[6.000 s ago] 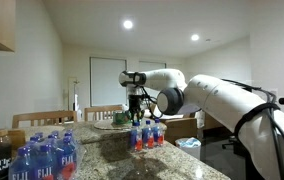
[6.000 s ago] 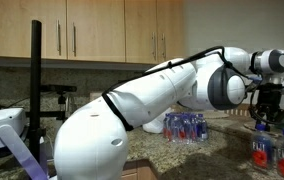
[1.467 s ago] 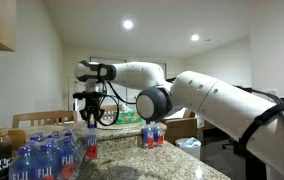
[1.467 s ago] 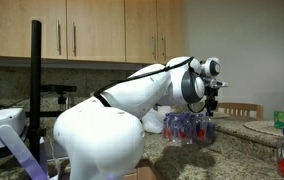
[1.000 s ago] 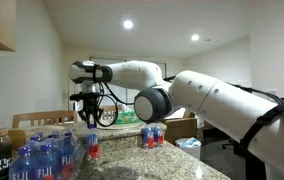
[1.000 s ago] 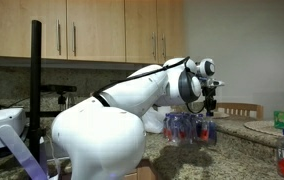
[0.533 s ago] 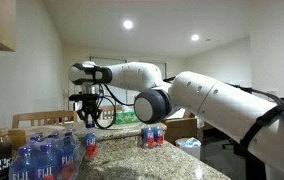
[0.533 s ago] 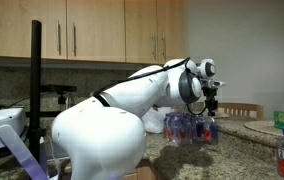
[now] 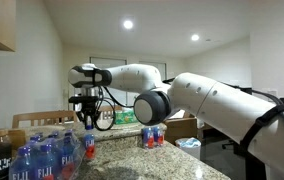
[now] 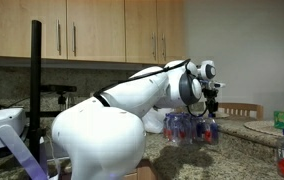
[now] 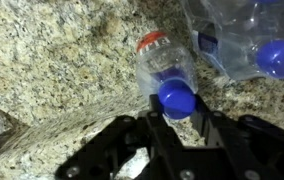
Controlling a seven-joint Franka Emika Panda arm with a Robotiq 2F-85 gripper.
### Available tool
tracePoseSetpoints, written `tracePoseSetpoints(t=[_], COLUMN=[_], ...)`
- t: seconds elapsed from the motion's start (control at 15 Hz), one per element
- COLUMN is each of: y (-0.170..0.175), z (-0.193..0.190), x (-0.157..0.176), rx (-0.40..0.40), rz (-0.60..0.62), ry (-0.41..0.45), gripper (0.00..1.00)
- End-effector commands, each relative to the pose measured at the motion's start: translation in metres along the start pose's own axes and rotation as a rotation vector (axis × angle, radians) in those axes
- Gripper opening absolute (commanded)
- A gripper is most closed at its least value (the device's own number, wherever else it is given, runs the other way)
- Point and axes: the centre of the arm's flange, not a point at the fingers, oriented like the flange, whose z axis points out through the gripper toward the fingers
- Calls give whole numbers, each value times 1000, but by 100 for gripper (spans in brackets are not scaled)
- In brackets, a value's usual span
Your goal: Move the water bottles to the left
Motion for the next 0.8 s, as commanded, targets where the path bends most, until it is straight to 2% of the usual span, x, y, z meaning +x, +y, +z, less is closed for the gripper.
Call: tracePoseSetpoints(t=[0.0, 0.27, 0.33, 0.47, 0.73], y=[-23, -22, -22, -23, -24], z=[-3, -1, -2, -2, -1], x=[25, 26, 26, 26, 26], rx=[2, 12, 10, 6, 3], rz=[-27, -36, -37, -41, -45], ry=[-15, -14, -15, -21, -27], gripper=[9, 9, 59, 65, 90])
